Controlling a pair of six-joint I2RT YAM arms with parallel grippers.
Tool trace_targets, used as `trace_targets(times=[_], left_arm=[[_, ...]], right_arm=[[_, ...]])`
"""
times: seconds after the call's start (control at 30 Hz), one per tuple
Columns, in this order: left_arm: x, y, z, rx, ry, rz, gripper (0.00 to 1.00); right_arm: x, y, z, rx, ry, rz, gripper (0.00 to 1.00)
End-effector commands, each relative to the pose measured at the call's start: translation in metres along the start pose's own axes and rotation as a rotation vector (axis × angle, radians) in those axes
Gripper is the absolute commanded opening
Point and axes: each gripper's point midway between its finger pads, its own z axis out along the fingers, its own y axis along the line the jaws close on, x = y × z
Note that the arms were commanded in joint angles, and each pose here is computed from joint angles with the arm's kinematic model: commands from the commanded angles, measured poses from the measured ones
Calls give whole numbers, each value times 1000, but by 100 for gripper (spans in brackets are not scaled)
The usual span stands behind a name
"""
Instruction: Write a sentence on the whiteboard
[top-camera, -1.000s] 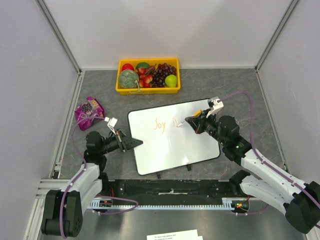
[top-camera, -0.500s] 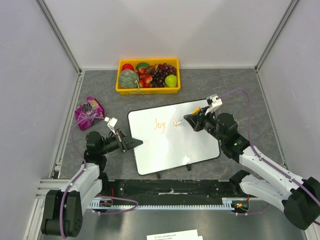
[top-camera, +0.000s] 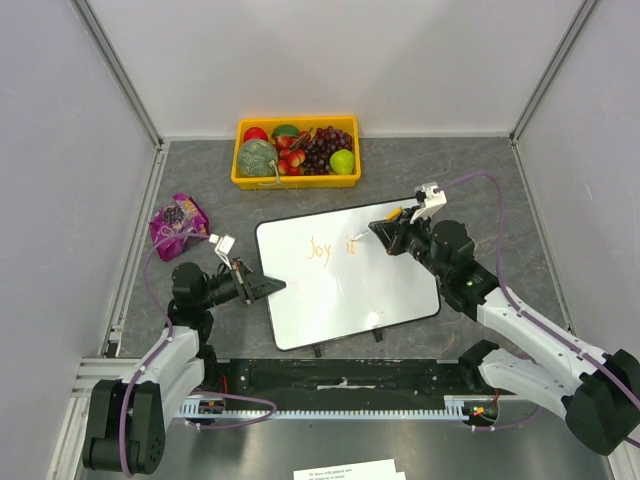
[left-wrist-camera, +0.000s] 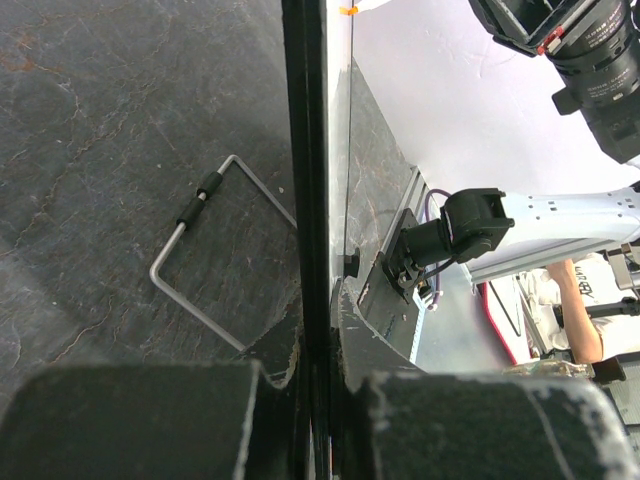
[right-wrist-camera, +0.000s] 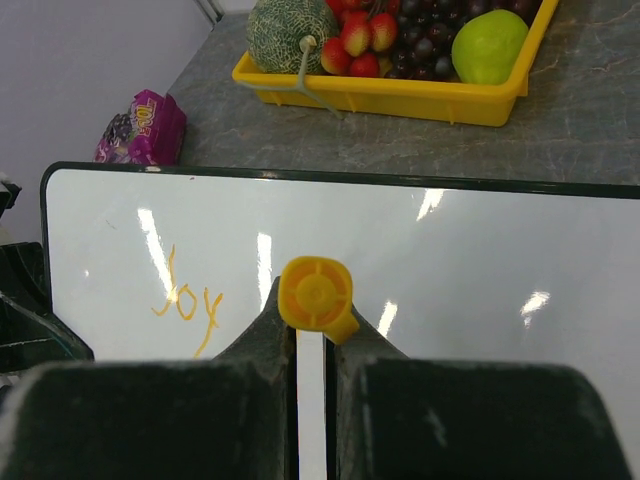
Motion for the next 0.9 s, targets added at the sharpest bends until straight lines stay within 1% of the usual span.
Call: trace_targets(times=[0.0,0.33,0.87], left_arm=[[6,8,-1,-5,5,101,2],[5,8,-1,-5,6,98,2],[6,8,-1,-5,7,98,2]], right_arm=[[-15,-9,3,56,-34,-37,0],[-2,-21,-6,95,-8,-50,0],[32,-25,-18,71,76,-47,0]])
